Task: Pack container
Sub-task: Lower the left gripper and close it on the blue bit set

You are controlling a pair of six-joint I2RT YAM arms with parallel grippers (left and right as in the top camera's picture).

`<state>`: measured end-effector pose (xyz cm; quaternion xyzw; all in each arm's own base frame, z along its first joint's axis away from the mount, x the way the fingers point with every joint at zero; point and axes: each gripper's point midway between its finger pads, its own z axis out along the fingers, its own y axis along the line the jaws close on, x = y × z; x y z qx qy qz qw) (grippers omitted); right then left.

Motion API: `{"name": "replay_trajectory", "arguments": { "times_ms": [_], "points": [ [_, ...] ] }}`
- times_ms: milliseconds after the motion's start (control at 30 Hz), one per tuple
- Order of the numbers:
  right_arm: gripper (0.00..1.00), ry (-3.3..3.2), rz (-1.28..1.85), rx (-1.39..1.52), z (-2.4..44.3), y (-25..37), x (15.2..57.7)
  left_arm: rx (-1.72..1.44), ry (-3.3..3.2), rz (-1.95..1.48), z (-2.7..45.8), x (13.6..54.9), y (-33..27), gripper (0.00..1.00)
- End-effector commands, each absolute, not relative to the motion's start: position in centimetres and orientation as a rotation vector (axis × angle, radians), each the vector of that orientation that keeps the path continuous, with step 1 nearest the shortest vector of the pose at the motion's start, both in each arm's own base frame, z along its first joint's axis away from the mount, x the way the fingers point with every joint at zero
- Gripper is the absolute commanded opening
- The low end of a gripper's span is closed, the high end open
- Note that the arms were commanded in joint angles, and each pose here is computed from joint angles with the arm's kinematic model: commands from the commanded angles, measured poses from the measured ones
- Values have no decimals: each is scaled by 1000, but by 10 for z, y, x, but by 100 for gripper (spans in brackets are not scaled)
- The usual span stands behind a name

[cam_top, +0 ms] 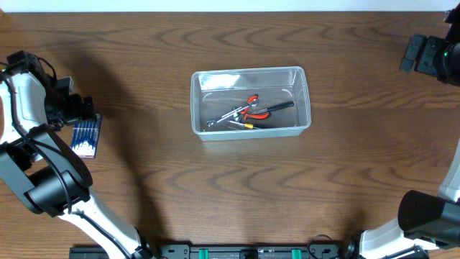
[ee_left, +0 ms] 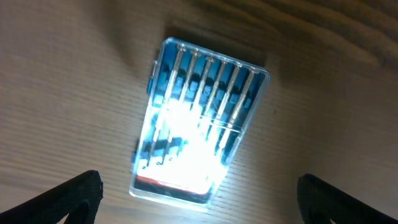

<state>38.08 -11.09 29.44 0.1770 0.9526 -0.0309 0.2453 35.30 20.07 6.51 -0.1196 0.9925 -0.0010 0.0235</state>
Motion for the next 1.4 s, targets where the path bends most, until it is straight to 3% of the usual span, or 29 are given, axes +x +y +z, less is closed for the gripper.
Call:
{"name": "replay_trajectory", "arguments": {
  "times_ms": [0, 267, 867, 1367],
  "points": [
    [99, 2590, -123, 480, 296, -118, 381, -175, 3092, 28, 64, 353, 204, 98],
    [99, 2582, -217, 503, 297, -130, 378, 13, 3083, 44, 56, 360, 208, 99],
    [99, 2580, -249, 497, 298, -133, 378, -3, 3212, 57, -1, 347, 219, 98],
    [99, 2558, -250, 494, 301, -135, 382, -40, 3253, 14, -19, 335, 211, 99]
  ]
}}
